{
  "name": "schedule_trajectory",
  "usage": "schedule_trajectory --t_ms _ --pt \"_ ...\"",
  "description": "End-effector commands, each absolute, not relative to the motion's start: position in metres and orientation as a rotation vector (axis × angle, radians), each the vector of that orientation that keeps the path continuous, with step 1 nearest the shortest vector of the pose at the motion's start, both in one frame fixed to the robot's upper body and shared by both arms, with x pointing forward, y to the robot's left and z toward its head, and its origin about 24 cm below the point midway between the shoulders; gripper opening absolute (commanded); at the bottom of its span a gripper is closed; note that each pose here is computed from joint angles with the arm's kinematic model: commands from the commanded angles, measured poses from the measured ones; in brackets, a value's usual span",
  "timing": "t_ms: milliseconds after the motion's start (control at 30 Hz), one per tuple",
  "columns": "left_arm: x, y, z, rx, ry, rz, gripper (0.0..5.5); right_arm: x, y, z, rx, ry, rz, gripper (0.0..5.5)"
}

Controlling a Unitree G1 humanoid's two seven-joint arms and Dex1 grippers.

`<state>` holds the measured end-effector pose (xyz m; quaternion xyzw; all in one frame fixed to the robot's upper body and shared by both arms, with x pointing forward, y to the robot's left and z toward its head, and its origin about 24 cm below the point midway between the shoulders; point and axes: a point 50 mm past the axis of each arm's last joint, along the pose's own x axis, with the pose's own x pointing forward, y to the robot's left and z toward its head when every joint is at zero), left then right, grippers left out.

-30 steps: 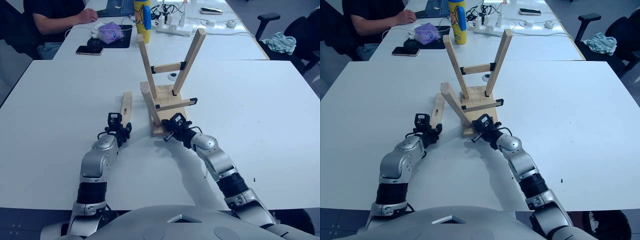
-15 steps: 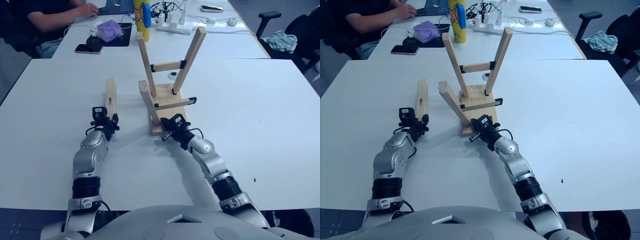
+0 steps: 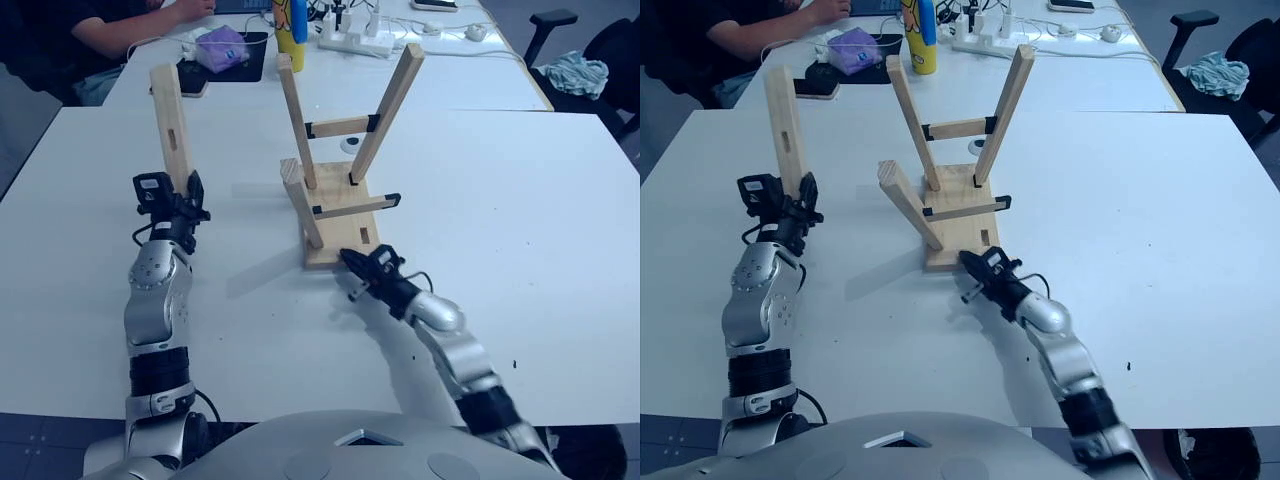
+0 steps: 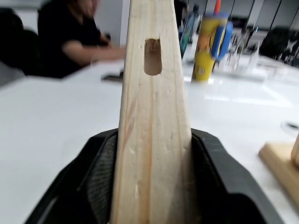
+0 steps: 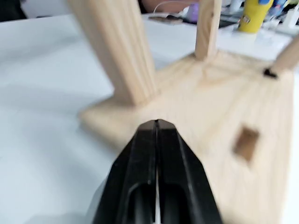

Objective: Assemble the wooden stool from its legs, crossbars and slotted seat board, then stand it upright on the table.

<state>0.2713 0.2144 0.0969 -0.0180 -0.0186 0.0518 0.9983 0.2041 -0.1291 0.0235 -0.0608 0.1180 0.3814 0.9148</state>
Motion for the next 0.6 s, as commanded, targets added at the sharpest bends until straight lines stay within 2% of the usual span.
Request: schedule_trajectory --t_ms 33,133,233,333,467,600 --pt "0.262 0.227 0.136 0.061 -0.261 0.126 2.07 0.183 -0.145 0.058 -0.009 0.323 0.995 0.00" --pt "0.249 0.224 0.165 0.145 -0.431 0.093 2.07 0.170 -0.143 0.095 0.207 0.373 1.222 0.16" --pt "0.240 0.217 0.192 0.249 -0.568 0.066 2.07 0.176 -0.135 0.139 0.424 0.280 1.356 0.52" --pt "0.230 0.206 0.216 0.363 -0.681 0.045 2.07 0.187 -0.133 0.172 0.591 0.155 1.388 0.93" --pt "0.223 0.194 0.236 0.402 -0.761 0.014 2.07 0.200 -0.135 0.195 0.728 0.064 1.360 1.40" --pt "0.214 0.164 0.248 0.413 -0.820 -0.144 2.07 0.214 -0.134 0.218 0.855 -0.025 1.301 1.89"
